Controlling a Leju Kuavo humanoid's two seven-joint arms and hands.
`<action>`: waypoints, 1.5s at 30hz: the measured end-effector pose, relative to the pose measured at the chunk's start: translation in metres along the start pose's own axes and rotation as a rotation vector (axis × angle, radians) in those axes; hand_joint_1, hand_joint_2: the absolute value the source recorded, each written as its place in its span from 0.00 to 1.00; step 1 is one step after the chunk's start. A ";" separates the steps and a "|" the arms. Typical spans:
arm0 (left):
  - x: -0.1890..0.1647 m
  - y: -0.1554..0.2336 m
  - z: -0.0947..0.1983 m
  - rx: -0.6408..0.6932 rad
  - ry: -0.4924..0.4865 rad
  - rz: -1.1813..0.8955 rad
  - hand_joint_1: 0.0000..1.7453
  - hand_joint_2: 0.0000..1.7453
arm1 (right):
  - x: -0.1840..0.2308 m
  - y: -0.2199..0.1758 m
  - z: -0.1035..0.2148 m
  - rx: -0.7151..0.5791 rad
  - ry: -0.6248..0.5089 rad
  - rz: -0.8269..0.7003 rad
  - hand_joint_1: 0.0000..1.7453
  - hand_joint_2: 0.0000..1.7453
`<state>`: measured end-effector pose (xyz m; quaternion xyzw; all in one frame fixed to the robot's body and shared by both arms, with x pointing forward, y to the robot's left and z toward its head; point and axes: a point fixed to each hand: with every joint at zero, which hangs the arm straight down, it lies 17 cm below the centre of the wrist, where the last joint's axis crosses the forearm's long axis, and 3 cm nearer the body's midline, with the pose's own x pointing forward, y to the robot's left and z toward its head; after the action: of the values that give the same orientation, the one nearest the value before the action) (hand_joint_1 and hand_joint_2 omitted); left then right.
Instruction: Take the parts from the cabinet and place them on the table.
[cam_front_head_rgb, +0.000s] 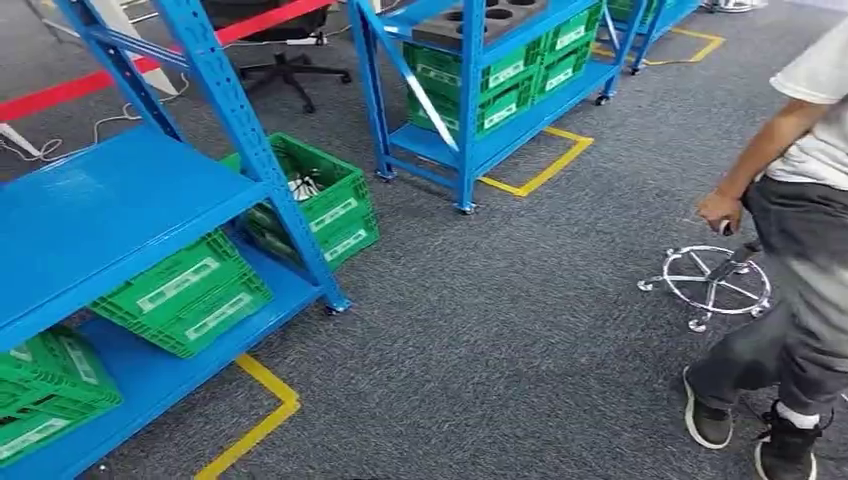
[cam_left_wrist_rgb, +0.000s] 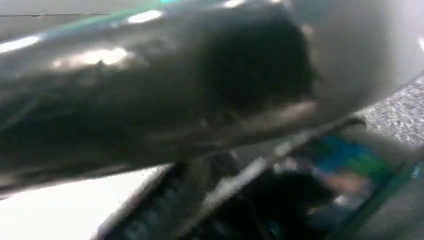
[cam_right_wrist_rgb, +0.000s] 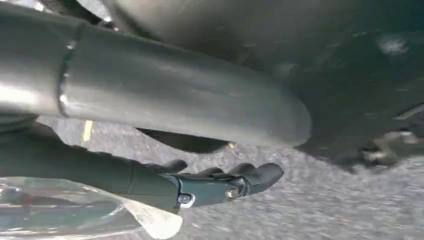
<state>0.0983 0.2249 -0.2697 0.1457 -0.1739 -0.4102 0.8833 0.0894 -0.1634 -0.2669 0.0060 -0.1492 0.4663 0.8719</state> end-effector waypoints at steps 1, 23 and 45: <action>0.000 0.001 0.000 0.001 0.002 0.007 0.00 0.00 | 0.003 -0.004 -0.001 -0.006 -0.005 0.006 0.00 0.00; -0.005 -0.006 0.001 -0.022 0.027 0.014 0.00 0.00 | 0.012 -0.010 -0.001 -0.020 -0.011 0.014 0.00 0.00; 0.005 -0.008 0.003 -0.020 0.018 -0.068 0.00 0.00 | 0.016 -0.011 -0.001 0.000 -0.030 0.026 0.00 0.00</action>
<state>0.0944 0.2155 -0.2696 0.1464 -0.1567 -0.4402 0.8719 0.1066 -0.1566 -0.2624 0.0109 -0.1624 0.4773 0.8635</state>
